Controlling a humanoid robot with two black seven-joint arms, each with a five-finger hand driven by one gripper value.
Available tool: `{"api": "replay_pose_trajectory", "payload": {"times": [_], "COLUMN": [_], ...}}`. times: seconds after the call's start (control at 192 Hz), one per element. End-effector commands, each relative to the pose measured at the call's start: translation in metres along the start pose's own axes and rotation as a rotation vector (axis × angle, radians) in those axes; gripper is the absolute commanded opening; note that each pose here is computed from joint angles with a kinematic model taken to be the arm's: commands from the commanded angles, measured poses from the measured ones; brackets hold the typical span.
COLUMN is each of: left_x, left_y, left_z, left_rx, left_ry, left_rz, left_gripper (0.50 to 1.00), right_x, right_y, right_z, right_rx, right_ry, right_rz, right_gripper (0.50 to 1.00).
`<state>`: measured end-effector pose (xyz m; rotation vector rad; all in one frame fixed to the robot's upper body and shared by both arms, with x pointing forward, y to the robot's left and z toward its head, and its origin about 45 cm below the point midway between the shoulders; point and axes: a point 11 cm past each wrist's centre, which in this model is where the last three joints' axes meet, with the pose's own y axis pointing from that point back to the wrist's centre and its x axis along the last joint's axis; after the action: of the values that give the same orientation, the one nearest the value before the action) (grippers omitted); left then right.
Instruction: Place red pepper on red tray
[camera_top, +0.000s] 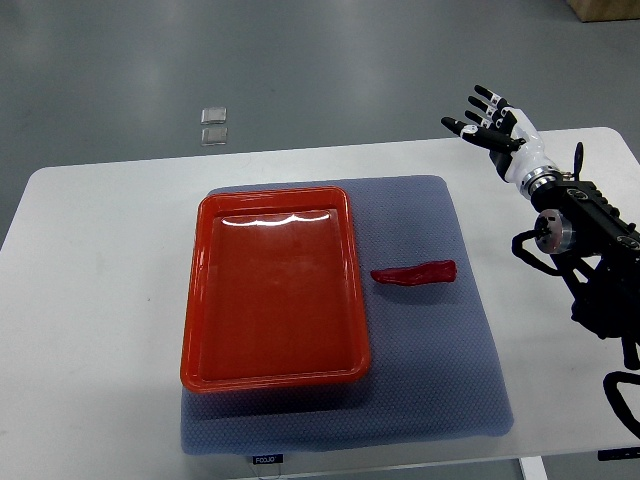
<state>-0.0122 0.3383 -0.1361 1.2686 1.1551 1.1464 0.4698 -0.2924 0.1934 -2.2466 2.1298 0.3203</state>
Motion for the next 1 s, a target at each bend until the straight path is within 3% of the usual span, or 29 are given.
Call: {"api": "replay_pose_trajectory", "payload": {"times": [0.0,0.136,0.485,0.771,0.996], "left_x": [0.0,0.0,0.0,0.0,0.0], "left_y": [0.0,0.0,0.0,0.0,0.0], "left_z": [0.0,0.0,0.0,0.0,0.0], "left_rx": [0.0,0.0,0.0,0.0,0.0], "left_ry": [0.001,-0.001,0.001,-0.001,-0.001], "left_rz": [0.0,0.0,0.0,0.001,0.0], "left_gripper": [1.0,1.0,1.0,1.0,1.0], "right_x": [-0.001,-0.011,-0.046,-0.055,-0.053], "right_y": [0.0,0.0,0.022,0.056,0.084], "right_z": [-0.001,-0.008,-0.043,-0.018,-0.023], "right_rx": [0.002,0.015,0.063,0.041,0.042], "right_ry": [0.004,0.058,0.586,1.142,1.311], "right_rz": [-0.012,-0.069,-0.42,-0.684,-0.81], "right_gripper": [0.917,0.917,0.915,0.913,0.913]}}
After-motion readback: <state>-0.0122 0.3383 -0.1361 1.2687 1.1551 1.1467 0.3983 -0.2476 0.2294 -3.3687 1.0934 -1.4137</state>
